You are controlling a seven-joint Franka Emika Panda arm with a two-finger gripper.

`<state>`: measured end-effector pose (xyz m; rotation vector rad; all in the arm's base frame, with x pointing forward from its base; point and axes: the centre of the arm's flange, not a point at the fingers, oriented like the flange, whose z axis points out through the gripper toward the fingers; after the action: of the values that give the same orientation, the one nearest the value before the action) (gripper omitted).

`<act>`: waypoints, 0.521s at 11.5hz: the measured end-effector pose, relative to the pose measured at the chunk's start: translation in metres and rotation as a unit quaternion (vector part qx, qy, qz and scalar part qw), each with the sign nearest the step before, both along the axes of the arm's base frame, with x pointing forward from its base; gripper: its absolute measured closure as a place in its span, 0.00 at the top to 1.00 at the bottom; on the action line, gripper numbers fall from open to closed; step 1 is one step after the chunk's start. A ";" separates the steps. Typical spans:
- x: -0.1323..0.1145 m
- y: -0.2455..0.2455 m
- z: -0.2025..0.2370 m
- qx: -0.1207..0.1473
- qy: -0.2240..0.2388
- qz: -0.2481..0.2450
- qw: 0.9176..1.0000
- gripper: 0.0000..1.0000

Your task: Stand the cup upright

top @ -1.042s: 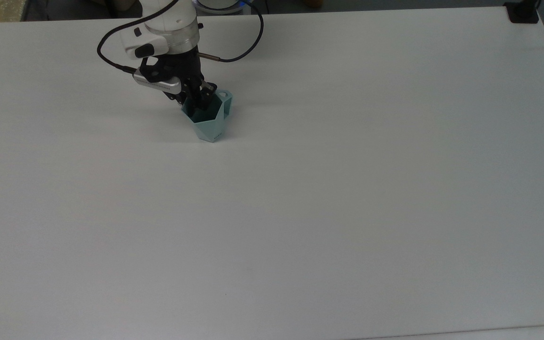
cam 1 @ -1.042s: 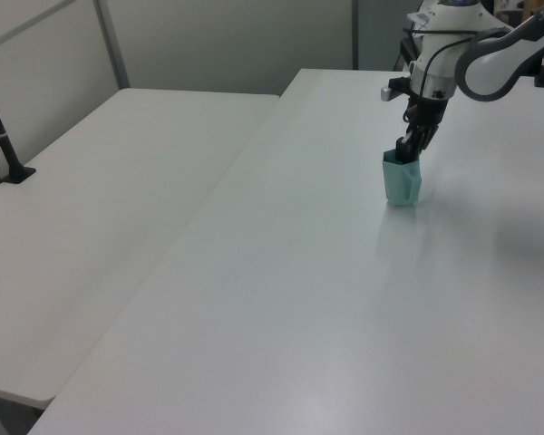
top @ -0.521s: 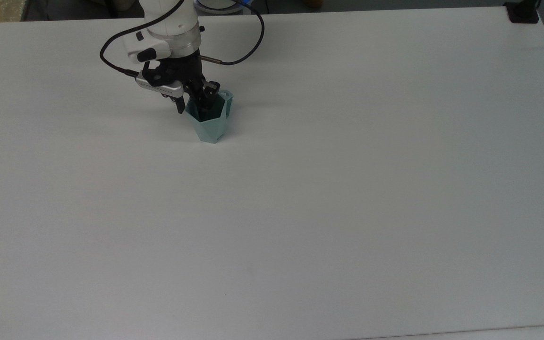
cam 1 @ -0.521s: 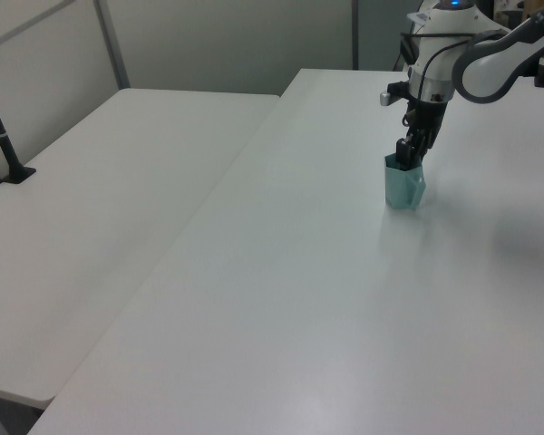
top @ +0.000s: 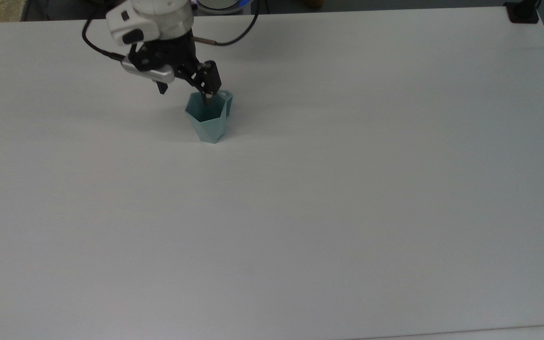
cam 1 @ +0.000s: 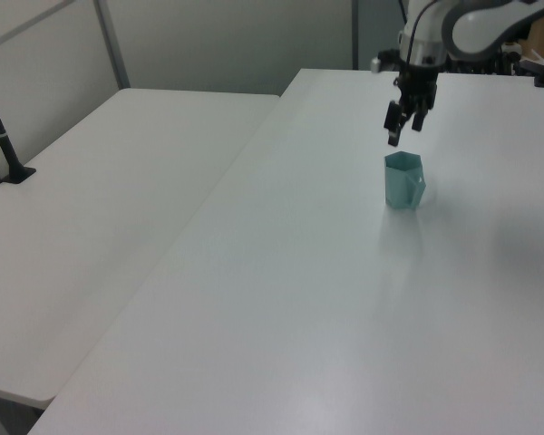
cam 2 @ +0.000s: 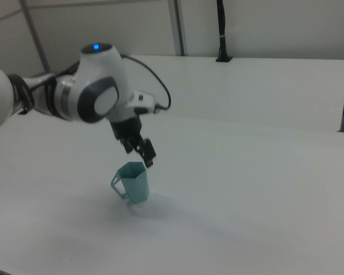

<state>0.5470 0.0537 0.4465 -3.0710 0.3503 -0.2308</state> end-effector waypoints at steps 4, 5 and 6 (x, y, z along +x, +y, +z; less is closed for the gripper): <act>0.007 -0.005 0.084 -0.001 -0.015 0.036 0.999 1.00; 0.002 -0.009 0.096 -0.005 0.004 0.063 0.998 1.00; -0.006 -0.019 0.114 -0.009 0.033 0.093 0.995 1.00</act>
<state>0.5412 0.0347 0.5605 -3.1071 0.0641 -0.1268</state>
